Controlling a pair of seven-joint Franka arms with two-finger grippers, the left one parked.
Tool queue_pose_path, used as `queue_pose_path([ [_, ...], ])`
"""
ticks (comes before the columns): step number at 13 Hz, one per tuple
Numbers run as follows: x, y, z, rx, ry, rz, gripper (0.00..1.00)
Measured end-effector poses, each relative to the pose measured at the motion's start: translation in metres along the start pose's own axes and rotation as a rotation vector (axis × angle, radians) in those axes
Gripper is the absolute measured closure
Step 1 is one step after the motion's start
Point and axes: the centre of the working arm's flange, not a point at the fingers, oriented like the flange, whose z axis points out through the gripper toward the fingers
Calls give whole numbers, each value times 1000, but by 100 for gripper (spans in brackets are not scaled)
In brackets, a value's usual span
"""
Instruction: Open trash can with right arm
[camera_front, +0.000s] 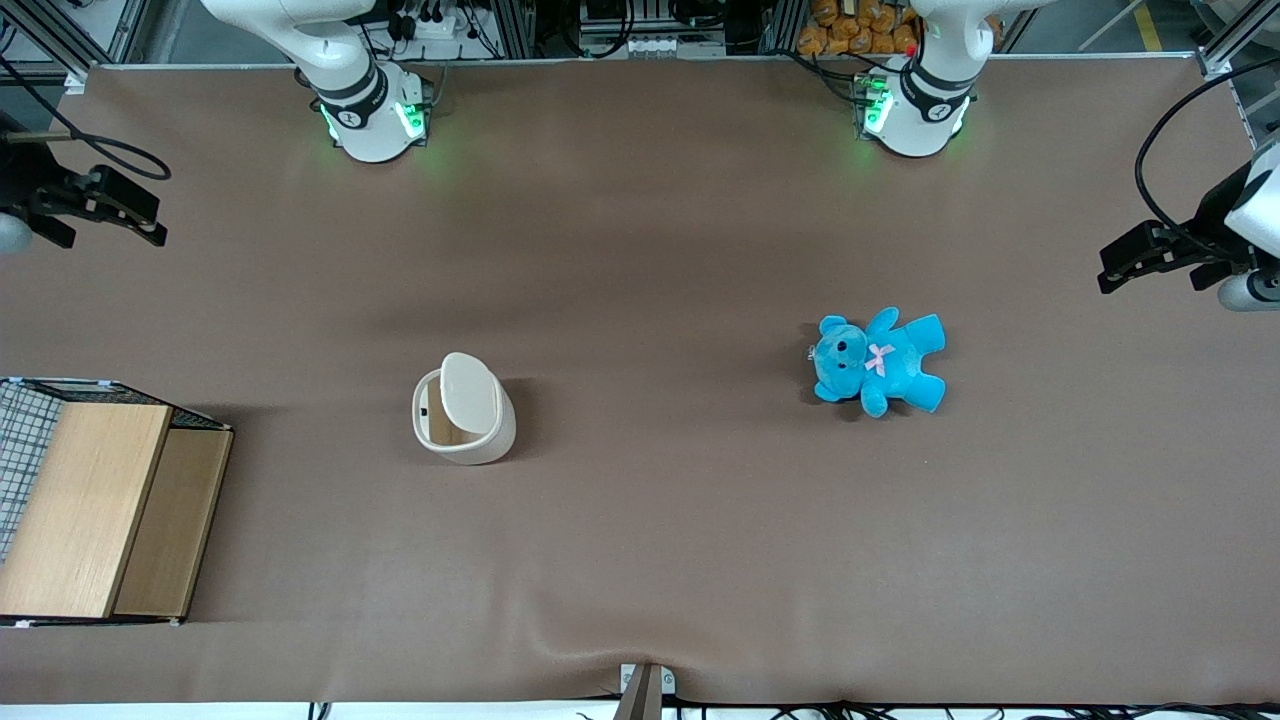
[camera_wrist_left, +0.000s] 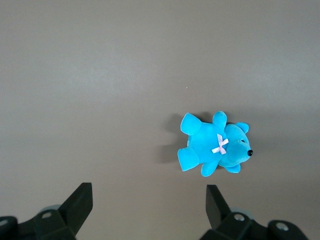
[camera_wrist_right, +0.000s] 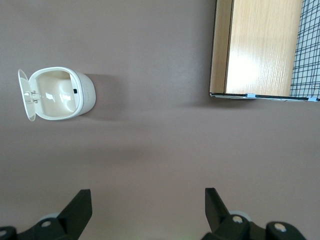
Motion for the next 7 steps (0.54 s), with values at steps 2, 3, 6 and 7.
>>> queue_pose_path([
  [2,-5,0,-6,9,10,0,0],
  [3,-6,0,-8,10,13,1,0],
  [6,-6,0,-7,11,12,1,0],
  [7,-6,0,-7,11,11,1,0],
])
